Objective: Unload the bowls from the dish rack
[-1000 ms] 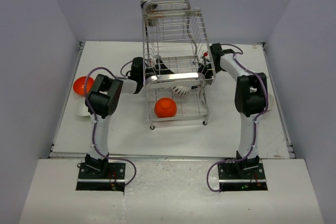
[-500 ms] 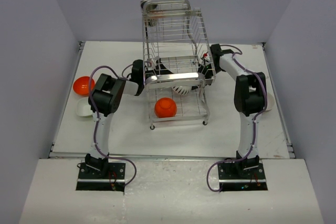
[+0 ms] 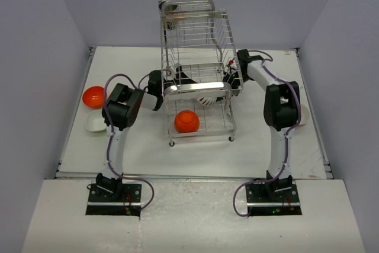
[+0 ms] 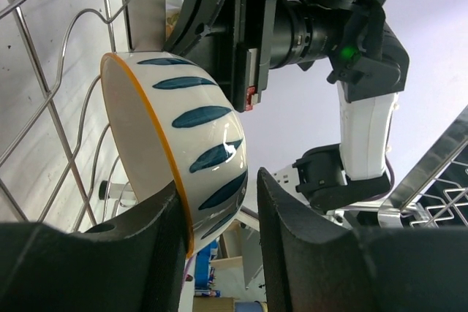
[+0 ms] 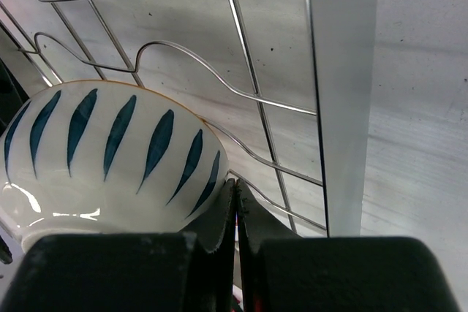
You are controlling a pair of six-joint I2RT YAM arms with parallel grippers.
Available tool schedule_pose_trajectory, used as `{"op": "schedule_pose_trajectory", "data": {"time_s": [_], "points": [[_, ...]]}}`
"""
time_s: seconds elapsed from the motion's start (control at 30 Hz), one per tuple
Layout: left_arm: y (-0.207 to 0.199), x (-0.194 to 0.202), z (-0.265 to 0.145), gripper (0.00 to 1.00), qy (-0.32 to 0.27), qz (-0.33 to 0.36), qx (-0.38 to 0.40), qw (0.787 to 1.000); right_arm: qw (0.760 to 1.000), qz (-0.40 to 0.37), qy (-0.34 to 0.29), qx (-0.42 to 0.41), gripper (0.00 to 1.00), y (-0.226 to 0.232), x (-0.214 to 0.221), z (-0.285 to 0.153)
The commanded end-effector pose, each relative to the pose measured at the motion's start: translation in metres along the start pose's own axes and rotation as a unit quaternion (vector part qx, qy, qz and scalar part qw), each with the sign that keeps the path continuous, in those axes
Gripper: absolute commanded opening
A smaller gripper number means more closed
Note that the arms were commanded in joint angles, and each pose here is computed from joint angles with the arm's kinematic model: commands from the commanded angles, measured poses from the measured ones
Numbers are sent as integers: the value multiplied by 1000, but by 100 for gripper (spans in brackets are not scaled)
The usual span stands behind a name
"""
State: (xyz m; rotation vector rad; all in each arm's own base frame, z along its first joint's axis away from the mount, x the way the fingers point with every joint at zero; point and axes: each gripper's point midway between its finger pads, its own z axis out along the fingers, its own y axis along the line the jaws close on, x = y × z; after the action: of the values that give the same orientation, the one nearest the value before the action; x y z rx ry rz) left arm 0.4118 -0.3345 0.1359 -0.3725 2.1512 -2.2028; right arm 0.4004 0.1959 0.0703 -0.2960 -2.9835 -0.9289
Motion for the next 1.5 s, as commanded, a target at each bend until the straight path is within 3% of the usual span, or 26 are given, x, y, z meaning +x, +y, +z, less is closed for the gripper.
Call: {"op": "schedule_pose_trajectory", "data": {"time_s": [0.0, 0.37, 1.03, 1.23, 1.47], "points": [[-9, 3, 1, 40, -2, 8, 27, 1000, 1000, -13, 4, -12, 0, 9, -1, -2], [-19, 3, 2, 36, -9, -4, 71, 997, 1000, -13, 3, -13, 0, 11, -2, -4], [-3, 3, 5, 30, -10, -29, 57, 998, 1000, -15, -3, -13, 0, 13, -2, -9], [0, 2, 6, 21, -8, -32, 57, 998, 1000, -16, -5, -10, 0, 10, -2, -10], [-1, 2, 8, 3, -5, -35, 64, 997, 1000, -13, -8, -7, 0, 6, -2, -14]]}}
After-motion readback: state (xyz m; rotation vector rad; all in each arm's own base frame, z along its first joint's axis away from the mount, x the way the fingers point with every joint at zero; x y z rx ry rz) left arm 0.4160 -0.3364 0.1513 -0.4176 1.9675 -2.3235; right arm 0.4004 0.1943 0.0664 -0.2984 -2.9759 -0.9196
